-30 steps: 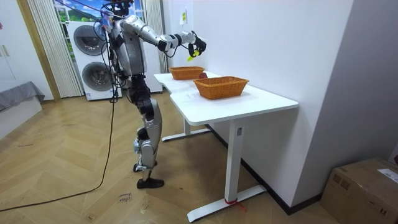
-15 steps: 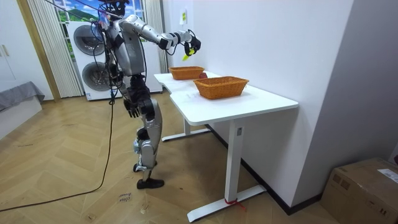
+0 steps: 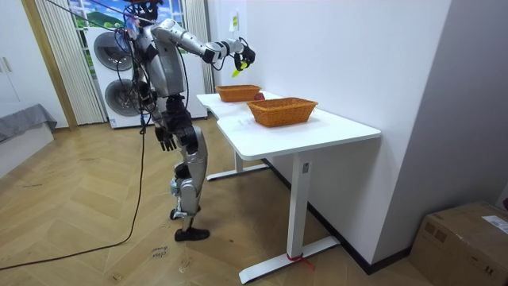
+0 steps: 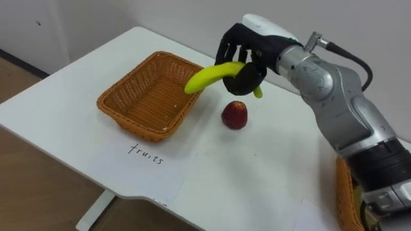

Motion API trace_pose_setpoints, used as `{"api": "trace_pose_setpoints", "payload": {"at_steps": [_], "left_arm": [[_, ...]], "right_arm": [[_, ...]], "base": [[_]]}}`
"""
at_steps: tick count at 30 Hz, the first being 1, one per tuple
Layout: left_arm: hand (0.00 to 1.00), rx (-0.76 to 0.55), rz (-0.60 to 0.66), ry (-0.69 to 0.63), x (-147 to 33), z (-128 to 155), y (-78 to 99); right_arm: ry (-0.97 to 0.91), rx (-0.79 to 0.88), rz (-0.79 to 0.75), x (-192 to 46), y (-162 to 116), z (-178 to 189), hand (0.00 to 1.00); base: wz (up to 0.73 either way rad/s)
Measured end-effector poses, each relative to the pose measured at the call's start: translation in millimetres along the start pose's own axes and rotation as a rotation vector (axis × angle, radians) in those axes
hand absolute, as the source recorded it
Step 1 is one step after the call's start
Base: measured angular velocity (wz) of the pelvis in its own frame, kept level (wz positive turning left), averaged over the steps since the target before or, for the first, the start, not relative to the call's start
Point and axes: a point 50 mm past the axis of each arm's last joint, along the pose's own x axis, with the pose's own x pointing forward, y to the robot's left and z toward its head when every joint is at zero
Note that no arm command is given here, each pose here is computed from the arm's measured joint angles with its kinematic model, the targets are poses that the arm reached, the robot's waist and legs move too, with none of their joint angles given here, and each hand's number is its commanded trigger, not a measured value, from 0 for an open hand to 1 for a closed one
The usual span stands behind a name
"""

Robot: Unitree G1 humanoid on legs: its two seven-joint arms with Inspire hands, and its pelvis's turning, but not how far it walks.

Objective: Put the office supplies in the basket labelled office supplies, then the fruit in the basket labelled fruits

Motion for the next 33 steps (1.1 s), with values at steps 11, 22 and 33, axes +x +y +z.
{"api": "trace_pose_setpoints", "payload": {"at_steps": [11, 22, 33], "left_arm": [[0.0, 0.062, 0.027, 0.001, -3.7, -6, -3.3], [0.0, 0.066, 0.048, -0.005, -6.3, -9, -7.5], [0.0, 0.117, 0.034, -0.004, -6.8, -10, -12.9]], "right_arm": [[-0.043, -0.044, 0.009, 3, 11, 14, 1.0], [-0.088, -0.008, -0.013, 10, 25, 26, 1.0], [-0.1, -0.003, -0.036, 13, 37, 31, 0.0]], "base": [[0.1], [0.05], [0.05]]}}
